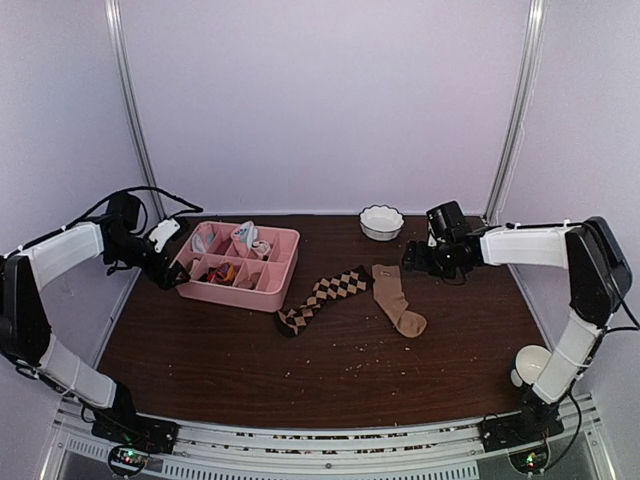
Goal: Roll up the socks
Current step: Pick up the sock from the center of the board.
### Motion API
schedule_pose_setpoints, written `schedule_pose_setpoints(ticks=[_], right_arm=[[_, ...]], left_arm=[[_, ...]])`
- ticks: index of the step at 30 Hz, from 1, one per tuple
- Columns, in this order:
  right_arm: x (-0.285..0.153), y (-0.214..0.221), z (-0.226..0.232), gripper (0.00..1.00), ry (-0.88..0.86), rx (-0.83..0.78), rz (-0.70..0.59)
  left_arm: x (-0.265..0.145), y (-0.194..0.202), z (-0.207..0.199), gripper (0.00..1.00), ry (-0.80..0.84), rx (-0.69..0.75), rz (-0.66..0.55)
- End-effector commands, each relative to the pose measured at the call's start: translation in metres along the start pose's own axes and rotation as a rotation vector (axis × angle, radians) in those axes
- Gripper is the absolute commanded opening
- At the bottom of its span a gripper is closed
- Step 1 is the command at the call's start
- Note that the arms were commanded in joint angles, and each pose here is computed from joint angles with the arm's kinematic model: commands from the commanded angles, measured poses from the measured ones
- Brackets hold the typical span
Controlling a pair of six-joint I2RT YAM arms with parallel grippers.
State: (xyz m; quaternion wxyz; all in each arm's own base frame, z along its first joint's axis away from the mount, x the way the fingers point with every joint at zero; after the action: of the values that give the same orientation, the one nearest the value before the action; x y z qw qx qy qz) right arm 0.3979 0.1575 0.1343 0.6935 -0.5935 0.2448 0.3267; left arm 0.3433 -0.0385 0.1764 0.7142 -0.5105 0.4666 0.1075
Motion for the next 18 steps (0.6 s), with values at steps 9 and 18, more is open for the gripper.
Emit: schedule_pose_setpoints(ticks=[9,18], right_arm=[[0.057,0.03,0.03,0.6,-0.115,0.116,0.155],[0.072,0.035,0.048,0.36,-0.219,0.178,0.185]], left_arm=[[0.012,0.009,-0.05,0.98,0.228,0.107,0.143],[0.023,0.016,-0.085,0.98,0.292,0.187,0.208]])
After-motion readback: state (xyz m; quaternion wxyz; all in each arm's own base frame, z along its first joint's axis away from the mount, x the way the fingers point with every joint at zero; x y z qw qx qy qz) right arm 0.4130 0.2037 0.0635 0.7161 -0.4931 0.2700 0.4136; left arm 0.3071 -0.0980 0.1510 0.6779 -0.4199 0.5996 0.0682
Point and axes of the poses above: each gripper's point midway between its finger pads, its own x axis out along the fingers, its own z axis along the line the jaws close on, y = z × x, the point moved 4 cm from there along -x, back along the fingers, and after that the axes turned 8 degrees about -x, right-handed, at the moved point
